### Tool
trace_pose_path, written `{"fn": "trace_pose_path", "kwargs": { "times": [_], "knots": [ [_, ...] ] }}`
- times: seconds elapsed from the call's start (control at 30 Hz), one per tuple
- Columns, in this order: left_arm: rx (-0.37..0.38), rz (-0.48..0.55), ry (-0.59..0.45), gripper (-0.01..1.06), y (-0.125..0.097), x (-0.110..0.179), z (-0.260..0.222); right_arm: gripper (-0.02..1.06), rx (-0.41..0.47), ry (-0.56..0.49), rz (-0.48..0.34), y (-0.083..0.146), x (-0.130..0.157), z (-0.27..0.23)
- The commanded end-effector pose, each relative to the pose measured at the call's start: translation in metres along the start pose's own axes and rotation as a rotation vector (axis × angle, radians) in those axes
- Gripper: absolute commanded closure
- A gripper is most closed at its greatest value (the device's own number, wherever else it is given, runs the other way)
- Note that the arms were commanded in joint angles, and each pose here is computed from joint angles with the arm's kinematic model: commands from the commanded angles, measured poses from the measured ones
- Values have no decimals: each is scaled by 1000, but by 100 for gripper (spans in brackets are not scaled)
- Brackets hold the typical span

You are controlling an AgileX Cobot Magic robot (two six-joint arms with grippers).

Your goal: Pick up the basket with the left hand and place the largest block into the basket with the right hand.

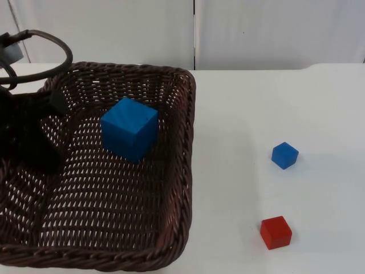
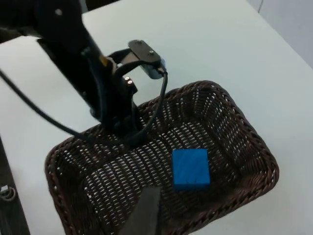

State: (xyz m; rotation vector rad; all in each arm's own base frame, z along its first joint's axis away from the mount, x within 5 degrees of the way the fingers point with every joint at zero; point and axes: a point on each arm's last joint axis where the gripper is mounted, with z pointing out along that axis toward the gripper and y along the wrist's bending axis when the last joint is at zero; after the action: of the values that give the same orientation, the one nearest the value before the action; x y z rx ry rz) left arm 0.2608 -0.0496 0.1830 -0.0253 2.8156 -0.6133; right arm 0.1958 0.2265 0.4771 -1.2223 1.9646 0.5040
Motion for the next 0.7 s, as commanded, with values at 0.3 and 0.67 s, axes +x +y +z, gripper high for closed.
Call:
{"fn": "trace_pose_path", "kwargs": {
  "times": [0.3,0.67],
  "knots": [
    [70,-72,-68,105,0,-22,18,21,6,-96,-22,15,7,-68],
    [169,-85,-61,105,5,-59,71,21,28,-162,-33,23,14,-104]
  ]
}}
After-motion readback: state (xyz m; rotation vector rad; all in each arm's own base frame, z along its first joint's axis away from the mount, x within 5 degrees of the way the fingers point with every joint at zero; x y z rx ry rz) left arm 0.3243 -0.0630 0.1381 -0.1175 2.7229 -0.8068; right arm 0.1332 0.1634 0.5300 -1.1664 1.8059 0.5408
